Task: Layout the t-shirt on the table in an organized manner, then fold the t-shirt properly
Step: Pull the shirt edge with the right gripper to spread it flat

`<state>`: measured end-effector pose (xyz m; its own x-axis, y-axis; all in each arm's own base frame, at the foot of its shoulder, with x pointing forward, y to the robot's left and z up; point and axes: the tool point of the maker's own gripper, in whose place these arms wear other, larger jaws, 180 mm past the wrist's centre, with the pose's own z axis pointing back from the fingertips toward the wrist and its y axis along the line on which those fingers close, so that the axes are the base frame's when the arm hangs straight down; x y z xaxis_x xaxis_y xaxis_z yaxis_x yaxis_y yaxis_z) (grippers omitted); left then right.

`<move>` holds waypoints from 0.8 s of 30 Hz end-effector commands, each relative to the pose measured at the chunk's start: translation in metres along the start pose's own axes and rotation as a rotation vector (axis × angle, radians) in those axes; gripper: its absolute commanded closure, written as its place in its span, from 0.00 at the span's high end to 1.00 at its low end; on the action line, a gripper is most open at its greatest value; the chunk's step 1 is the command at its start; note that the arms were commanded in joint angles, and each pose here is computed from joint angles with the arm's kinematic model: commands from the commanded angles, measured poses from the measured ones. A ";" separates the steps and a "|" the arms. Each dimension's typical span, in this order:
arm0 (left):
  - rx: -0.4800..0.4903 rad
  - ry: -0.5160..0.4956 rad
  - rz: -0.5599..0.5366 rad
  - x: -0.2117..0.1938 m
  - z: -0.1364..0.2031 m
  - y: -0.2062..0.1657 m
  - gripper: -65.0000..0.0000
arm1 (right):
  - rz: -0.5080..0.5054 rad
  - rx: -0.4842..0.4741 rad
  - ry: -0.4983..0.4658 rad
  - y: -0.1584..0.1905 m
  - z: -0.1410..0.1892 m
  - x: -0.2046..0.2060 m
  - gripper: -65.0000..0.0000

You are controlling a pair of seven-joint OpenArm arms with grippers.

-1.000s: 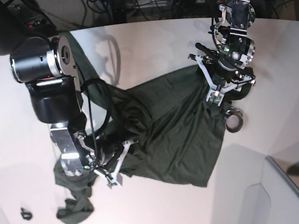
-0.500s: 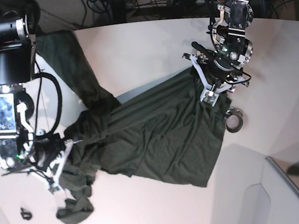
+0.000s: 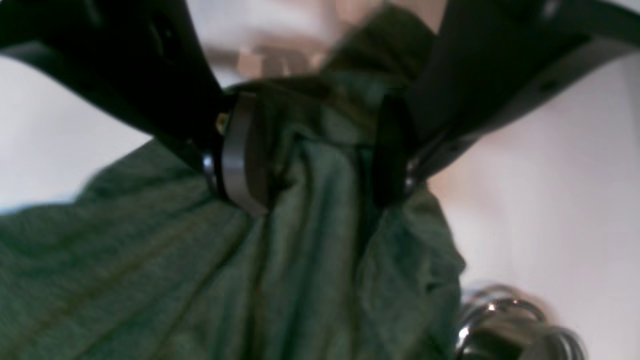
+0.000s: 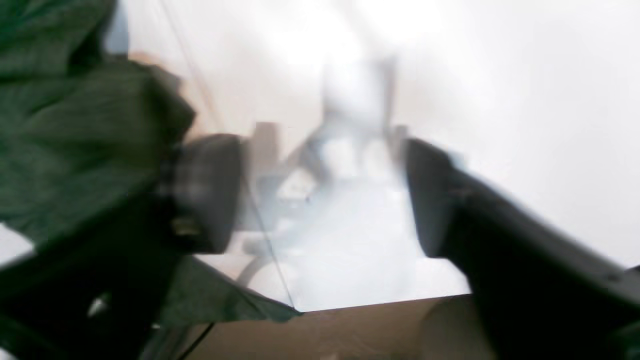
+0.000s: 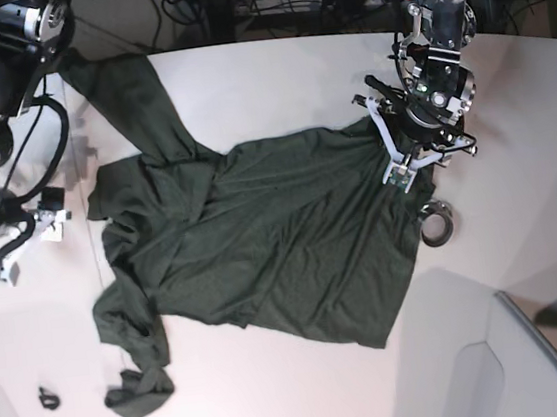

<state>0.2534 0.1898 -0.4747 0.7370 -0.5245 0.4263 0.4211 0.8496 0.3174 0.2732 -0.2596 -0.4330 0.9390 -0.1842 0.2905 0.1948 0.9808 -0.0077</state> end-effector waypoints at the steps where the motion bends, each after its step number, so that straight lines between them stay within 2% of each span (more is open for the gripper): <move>1: 0.013 -0.051 -0.009 0.014 0.009 0.005 0.49 | 0.025 -0.036 -0.095 -0.009 0.021 0.022 0.86; 3: 0.023 -0.096 -0.016 0.027 0.020 0.005 0.49 | 0.053 -0.068 -0.164 -0.012 0.042 0.025 0.86; 5: 0.033 -0.144 -0.018 0.041 0.031 0.006 0.49 | 0.161 -0.059 -0.212 0.007 0.053 0.033 0.85; 7: 0.035 -0.176 -0.022 0.050 0.038 0.004 0.49 | 0.286 -0.024 -0.247 0.034 0.053 0.044 0.84; 11: 0.040 -0.194 -0.022 0.055 0.043 0.005 0.49 | 0.378 0.061 -0.254 0.079 0.034 0.064 0.93; 15: 0.037 -0.172 -0.021 0.047 0.040 0.004 0.49 | 0.358 0.139 -0.225 0.104 0.007 0.089 0.95; 19: 0.021 -0.130 -0.025 0.030 0.036 -0.002 0.49 | 0.255 0.159 -0.211 0.112 -0.017 0.108 0.95; 24: 0.002 -0.075 -0.020 0.010 0.027 -0.008 0.49 | 0.237 0.188 -0.164 0.121 -0.031 0.107 0.95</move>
<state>0.2355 0.1746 -0.4577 0.7031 -0.5439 0.4580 0.4464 0.8390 0.3111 0.3899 -0.1597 -0.4482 0.9126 0.0529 0.4054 -0.0944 0.9921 0.0829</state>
